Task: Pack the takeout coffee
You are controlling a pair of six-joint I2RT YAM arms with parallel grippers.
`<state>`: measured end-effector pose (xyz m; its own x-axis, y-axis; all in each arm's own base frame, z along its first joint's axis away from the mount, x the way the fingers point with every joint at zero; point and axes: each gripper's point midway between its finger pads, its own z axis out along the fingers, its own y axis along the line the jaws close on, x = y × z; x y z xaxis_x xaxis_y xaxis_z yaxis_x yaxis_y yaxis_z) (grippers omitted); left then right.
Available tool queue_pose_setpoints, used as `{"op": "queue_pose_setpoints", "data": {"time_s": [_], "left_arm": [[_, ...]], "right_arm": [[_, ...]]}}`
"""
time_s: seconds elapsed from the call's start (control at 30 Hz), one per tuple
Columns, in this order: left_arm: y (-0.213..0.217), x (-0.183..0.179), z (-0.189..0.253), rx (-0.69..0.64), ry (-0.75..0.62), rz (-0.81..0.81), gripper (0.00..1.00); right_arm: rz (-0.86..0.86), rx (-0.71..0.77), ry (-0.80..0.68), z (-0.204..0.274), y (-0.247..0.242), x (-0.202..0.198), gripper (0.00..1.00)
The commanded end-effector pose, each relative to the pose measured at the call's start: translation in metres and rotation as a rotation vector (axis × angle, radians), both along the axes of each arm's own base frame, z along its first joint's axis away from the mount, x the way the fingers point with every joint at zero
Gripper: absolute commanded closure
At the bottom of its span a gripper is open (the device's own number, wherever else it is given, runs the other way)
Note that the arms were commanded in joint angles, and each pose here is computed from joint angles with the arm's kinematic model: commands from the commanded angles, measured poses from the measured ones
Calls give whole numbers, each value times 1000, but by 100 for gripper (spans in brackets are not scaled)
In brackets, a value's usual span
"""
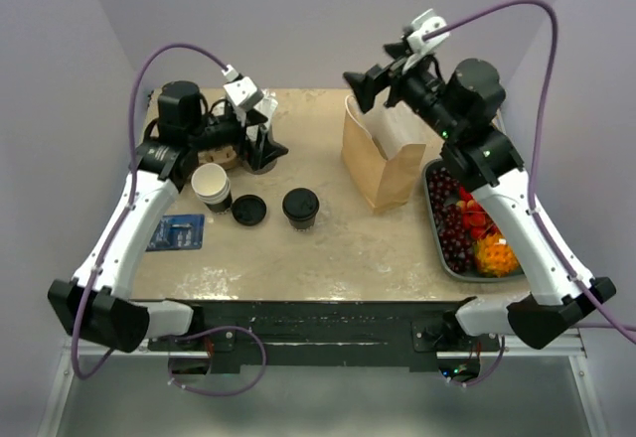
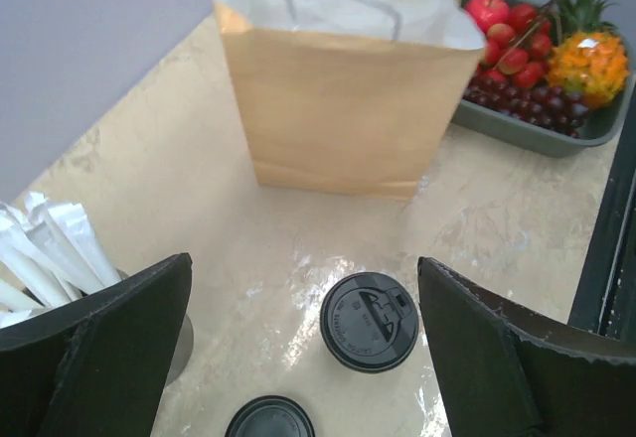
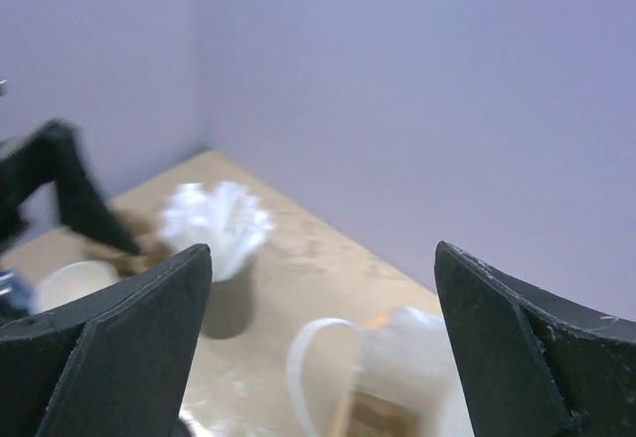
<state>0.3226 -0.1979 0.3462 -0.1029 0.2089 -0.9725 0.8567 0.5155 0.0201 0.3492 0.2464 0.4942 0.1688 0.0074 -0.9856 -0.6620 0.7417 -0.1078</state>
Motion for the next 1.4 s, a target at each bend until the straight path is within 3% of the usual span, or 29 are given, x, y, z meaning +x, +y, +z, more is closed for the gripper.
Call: {"op": "queue_pose_setpoints", "data": {"time_s": [0.0, 0.3, 0.6, 0.87, 1.2, 1.37], "left_arm": [[1, 29, -18, -7, 109, 90, 0], [3, 33, -50, 22, 172, 119, 0], [1, 33, -54, 16, 183, 109, 0], [1, 26, -57, 7, 193, 100, 0], [0, 24, -61, -12, 210, 101, 0], [-1, 22, -62, -13, 214, 93, 0]], "right_arm": [[-399, -107, 131, -56, -82, 73, 5], [-516, -259, 314, -130, -116, 107, 7], [-518, -238, 358, -130, -123, 103, 21], [-549, -315, 406, -145, -139, 93, 25], [-519, -342, 578, -185, -160, 104, 50], [-465, -341, 626, -198, -152, 102, 54]]}}
